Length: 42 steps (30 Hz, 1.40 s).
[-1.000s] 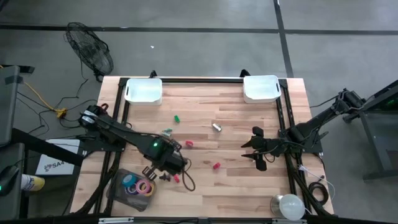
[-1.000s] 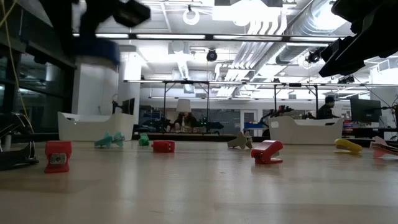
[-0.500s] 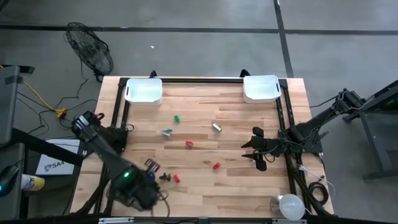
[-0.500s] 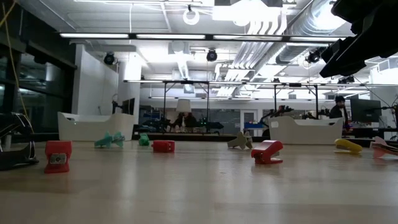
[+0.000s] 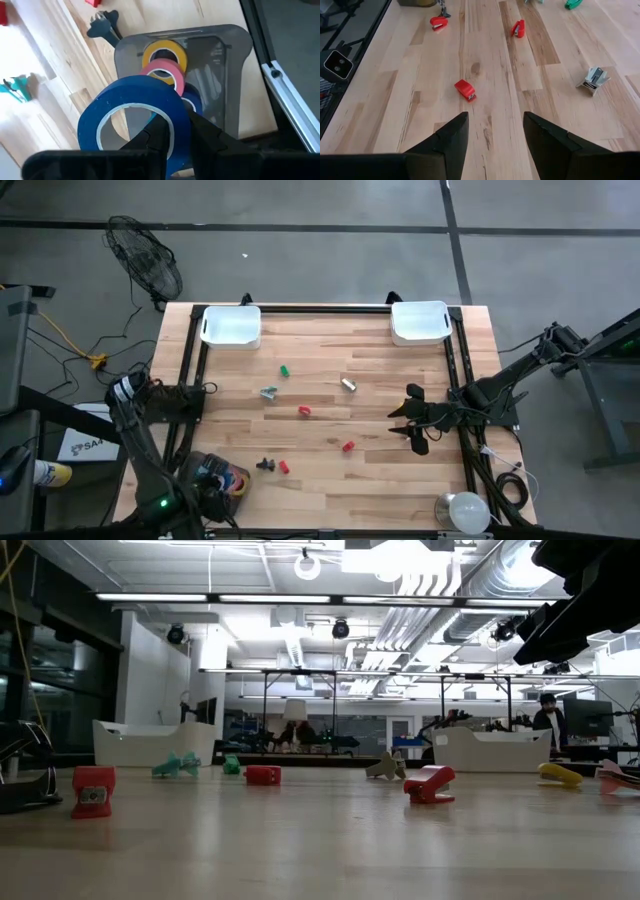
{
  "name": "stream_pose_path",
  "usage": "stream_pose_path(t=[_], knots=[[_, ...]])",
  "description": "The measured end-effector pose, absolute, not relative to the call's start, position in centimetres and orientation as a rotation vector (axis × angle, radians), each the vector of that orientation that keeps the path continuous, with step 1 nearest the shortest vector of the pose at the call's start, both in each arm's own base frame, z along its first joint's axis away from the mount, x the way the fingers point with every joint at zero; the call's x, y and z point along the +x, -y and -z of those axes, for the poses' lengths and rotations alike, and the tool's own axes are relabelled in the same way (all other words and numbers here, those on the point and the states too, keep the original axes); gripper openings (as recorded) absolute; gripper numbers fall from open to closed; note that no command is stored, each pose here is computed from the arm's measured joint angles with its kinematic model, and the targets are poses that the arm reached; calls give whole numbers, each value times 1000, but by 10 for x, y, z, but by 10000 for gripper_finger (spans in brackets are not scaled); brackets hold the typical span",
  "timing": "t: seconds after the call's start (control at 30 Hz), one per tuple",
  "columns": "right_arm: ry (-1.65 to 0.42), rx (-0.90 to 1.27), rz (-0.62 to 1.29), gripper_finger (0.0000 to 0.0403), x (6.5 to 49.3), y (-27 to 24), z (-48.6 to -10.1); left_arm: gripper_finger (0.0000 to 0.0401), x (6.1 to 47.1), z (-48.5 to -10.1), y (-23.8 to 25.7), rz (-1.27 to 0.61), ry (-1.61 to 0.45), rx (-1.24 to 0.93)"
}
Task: Pick and place Stapler, Stapler remover, tape
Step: Put the dark blue tape into the black bin
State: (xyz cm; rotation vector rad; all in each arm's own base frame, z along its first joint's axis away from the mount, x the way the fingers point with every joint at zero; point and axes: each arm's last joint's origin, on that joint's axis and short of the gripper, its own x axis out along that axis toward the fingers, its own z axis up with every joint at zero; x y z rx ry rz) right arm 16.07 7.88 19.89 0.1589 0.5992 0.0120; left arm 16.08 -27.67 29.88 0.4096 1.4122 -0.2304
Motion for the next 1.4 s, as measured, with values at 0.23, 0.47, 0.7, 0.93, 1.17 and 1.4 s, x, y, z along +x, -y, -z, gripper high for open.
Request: stream_pose_path(t=[0.23, 0.47, 0.7, 0.93, 1.17, 1.4], knots=[[-597, 160, -13, 181, 161, -79, -199, 50, 153, -277, 296, 203, -1451, 447], [-592, 162, -11, 181, 161, -79, -199, 50, 156, -258, 307, 217, -1566, 406], [-591, 162, -11, 181, 161, -79, -199, 50, 155, -243, 309, 188, -1628, 343], [-589, 163, -11, 181, 161, -79, -200, 50, 151, -218, 308, 184, -1708, 271], [-586, 165, -12, 181, 161, -79, -200, 50, 152, -215, 310, 168, -1699, 224], [-585, 165, -12, 181, 161, -79, -200, 50, 152, -214, 310, 82, -1692, 146]])
